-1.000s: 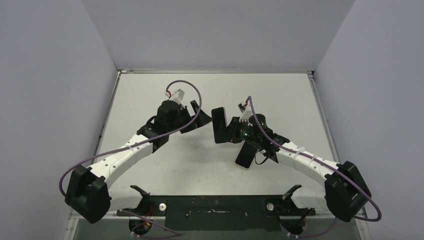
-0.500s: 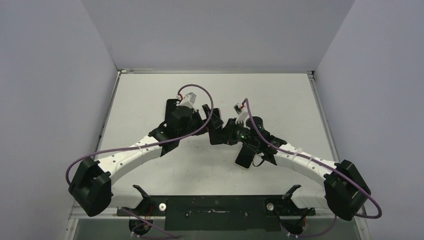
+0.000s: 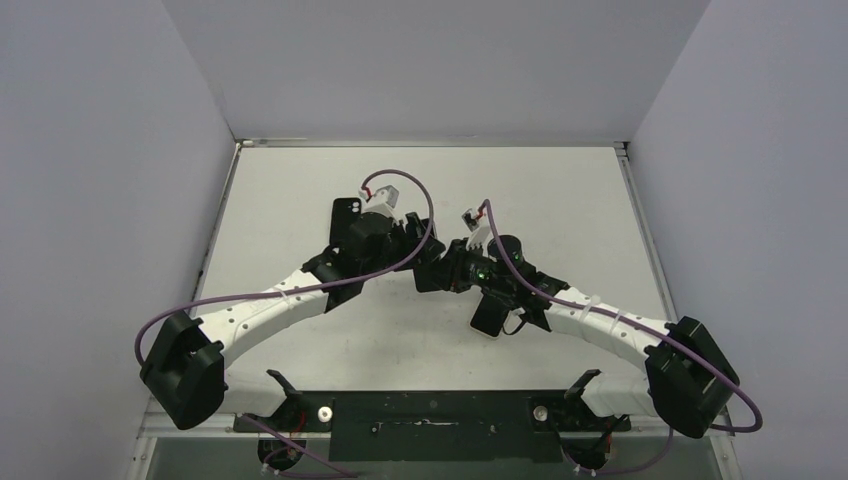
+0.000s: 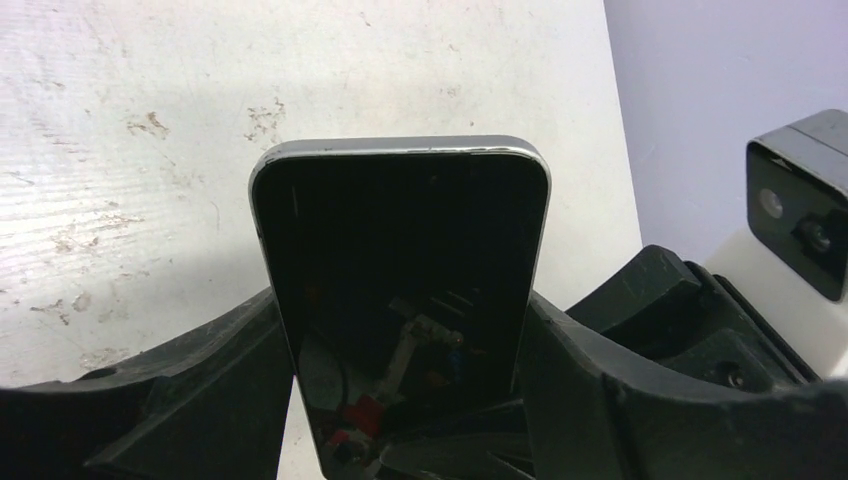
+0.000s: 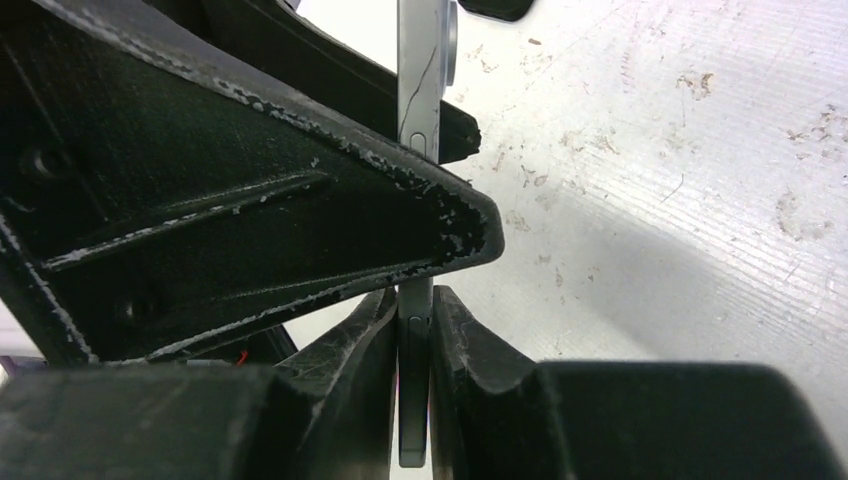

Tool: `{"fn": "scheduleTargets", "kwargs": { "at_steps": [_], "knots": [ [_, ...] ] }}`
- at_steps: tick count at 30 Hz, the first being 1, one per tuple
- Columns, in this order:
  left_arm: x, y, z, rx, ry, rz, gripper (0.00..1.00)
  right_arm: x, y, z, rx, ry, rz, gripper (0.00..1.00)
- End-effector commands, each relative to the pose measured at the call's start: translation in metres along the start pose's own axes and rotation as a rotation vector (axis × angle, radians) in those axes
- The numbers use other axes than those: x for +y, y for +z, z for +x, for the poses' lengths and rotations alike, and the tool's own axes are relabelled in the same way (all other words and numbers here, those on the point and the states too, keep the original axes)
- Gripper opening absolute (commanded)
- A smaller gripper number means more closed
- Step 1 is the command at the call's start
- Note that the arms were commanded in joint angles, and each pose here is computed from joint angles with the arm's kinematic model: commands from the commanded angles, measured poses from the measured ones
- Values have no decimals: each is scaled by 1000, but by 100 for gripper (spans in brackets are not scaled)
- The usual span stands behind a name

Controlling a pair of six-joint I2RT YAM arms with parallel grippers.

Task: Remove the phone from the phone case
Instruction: Place the phone at the center of the board.

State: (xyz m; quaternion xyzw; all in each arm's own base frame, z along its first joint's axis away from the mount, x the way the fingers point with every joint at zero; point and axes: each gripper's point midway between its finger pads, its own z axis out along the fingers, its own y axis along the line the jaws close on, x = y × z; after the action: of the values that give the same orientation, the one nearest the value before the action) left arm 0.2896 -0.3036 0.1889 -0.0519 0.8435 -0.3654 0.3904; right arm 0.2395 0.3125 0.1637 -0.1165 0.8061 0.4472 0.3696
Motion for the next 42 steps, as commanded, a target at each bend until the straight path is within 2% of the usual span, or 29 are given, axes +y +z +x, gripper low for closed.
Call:
{"fn": "scheduleTargets", "kwargs": {
  "at_steps": [1, 2, 4, 7, 11, 15, 20, 26, 31, 42],
  "knots": [
    [0, -7, -21, -56, 60, -48, 37, 23, 2, -31, -114, -61, -72, 23],
    [4, -10, -22, -59, 73, -69, 28, 22, 2, -32, -115, -65, -69, 34],
    [12, -14, -25, -65, 99, -113, 21, 21, 1, -32, -114, -72, -63, 51],
    [29, -22, -29, -56, 140, -190, 11, 20, -1, -32, -111, -84, -52, 70],
    [61, -32, -31, -6, 199, -311, 8, 9, -9, -31, -110, -107, 9, 88],
    [104, -42, -27, 91, 243, -431, 8, -8, -21, -32, -115, -137, 98, 100],
    [157, -54, -28, 188, 272, -563, 8, -33, -38, -34, -127, -157, 218, 100],
    [207, -49, -29, 283, 257, -663, 11, -55, -56, -42, -165, -142, 317, 100],
    [232, -32, -30, 337, 259, -687, 13, -62, -65, -46, -182, -138, 338, 100],
    [262, -10, -12, 466, 268, -726, 30, -74, -79, -40, -183, -129, 380, 100]
  ]
}}
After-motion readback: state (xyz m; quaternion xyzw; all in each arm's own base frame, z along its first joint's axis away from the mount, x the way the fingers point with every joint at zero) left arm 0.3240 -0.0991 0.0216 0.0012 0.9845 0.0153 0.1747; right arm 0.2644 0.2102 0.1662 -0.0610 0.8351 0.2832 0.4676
